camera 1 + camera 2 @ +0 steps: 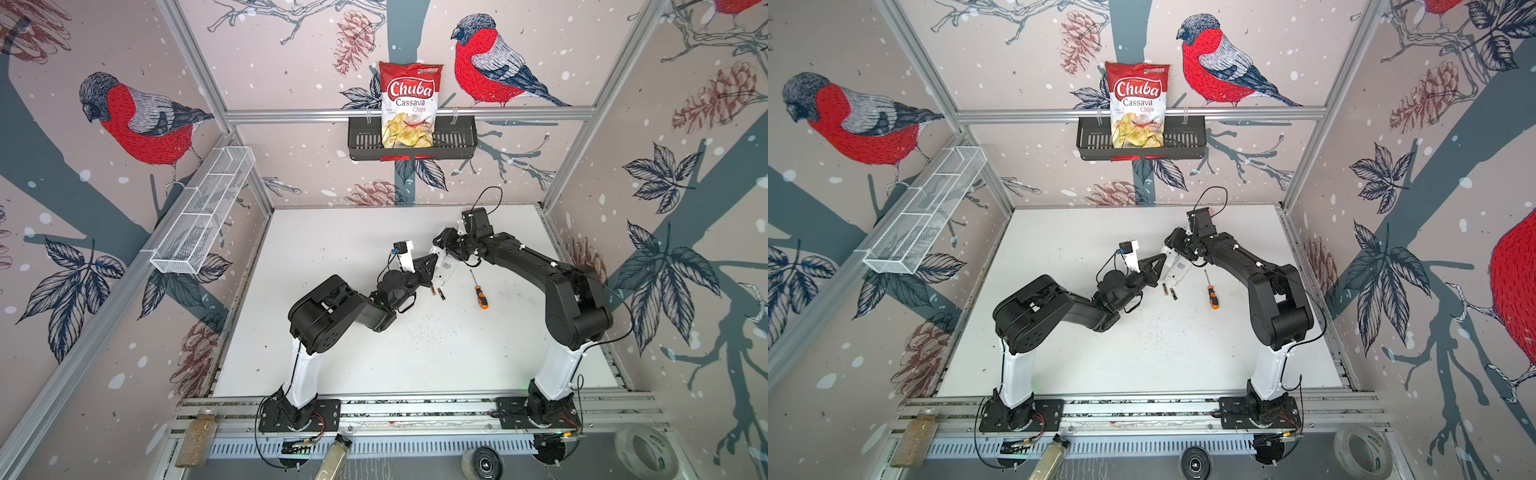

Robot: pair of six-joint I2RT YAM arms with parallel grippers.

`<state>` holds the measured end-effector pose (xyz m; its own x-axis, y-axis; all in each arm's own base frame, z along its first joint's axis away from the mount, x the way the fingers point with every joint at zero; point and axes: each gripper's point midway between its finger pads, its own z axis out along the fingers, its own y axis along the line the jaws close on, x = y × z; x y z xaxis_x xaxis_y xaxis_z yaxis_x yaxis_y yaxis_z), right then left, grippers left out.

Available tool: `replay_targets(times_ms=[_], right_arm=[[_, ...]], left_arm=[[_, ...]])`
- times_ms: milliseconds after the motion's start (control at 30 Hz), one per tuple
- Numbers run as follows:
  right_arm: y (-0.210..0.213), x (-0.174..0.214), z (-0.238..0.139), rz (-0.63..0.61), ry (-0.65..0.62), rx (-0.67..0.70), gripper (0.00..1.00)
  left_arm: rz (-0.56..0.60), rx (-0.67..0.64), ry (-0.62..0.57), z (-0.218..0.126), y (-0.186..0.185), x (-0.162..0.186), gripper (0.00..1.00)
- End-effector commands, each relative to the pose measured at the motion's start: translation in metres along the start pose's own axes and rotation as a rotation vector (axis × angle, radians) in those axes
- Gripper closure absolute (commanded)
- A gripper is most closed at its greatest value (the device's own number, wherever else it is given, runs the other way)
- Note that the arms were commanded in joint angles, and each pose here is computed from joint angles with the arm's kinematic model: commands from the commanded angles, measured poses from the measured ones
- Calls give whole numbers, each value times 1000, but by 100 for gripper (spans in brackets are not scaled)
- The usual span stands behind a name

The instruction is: Unload the batteries from the remote control

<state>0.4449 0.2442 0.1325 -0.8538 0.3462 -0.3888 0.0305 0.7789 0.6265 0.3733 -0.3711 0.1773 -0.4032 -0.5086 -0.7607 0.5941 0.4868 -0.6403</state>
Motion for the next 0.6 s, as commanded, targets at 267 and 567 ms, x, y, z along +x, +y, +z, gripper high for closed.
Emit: replay_targets(times_ms=[267, 567], right_arm=[[7, -8, -14, -46, -48, -12, 85], [15, -2, -14, -60, -42, -15, 85]], left_arm=[[-5, -15, 17, -21, 3, -2, 55], [-13, -27, 59, -10, 15, 17, 40]])
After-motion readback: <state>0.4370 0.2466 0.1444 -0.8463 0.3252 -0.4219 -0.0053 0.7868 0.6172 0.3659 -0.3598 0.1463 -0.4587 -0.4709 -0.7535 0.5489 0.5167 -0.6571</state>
